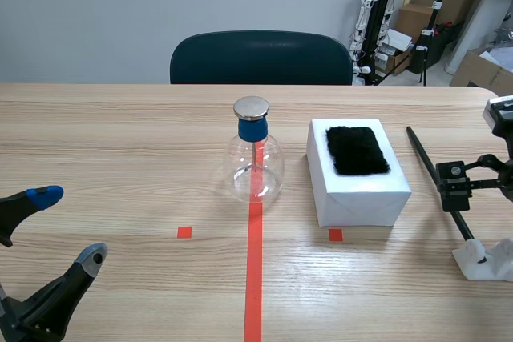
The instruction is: Do the electroscope experiment. return to the home posture
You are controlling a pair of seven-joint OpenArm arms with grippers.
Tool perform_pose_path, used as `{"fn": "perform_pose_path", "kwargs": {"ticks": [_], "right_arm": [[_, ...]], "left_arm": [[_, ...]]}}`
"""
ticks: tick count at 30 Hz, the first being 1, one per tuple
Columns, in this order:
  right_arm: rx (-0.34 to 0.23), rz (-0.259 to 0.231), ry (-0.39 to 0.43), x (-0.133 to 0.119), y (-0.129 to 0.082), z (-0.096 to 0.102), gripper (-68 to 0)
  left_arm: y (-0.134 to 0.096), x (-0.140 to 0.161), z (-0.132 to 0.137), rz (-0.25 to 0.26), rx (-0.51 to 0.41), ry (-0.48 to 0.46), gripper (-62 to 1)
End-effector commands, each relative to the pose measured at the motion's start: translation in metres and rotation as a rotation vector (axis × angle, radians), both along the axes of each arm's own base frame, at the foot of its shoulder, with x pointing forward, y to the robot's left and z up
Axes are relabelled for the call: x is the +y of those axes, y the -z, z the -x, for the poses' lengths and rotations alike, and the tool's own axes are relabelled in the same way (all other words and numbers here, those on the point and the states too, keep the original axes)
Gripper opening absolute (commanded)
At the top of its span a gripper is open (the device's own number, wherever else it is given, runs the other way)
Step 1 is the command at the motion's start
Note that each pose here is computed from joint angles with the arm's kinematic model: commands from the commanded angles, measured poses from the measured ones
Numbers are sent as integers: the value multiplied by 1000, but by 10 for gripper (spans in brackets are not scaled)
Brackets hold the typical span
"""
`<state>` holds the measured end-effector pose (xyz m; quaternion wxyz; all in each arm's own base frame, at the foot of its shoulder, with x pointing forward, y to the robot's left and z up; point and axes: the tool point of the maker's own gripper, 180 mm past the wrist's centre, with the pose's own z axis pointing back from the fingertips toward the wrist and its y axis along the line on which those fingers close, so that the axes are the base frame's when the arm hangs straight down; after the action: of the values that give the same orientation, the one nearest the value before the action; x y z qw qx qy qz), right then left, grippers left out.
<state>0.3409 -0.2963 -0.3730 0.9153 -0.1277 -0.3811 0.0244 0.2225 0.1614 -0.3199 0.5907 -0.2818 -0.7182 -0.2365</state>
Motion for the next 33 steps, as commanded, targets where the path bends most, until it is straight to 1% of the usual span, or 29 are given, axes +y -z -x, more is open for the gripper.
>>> {"fn": "perform_pose_path", "kwargs": {"ticks": [1,14,17,20,23,25,27,30,33], "right_arm": [[-47,20,-2,-7,-17,-10,-62],[-48,20,-2,-7,-17,-10,-62],[-59,24,-9,-6,-22,-12,-62],[-92,39,-19,-7,-36,-12,-62],[-150,49,-24,-8,-53,-10,-62],[-203,63,-37,-7,-66,-6,-62],[-268,88,-63,-5,-81,-2,-62],[-376,112,-120,6,-102,7,-62],[-460,147,-197,21,-117,18,-62]], "left_arm": [[-7,2,-2,12,-24,-3,14],[-6,2,-2,10,-22,-2,14],[-6,2,-2,9,-20,-2,14],[-6,2,-2,8,-20,-2,14],[-6,2,-3,8,-19,-3,14],[-5,2,-3,7,-18,-3,14],[-5,2,-3,7,-18,-3,14],[-5,2,-3,7,-18,-3,14],[-5,2,-3,7,-18,-3,14]]}}
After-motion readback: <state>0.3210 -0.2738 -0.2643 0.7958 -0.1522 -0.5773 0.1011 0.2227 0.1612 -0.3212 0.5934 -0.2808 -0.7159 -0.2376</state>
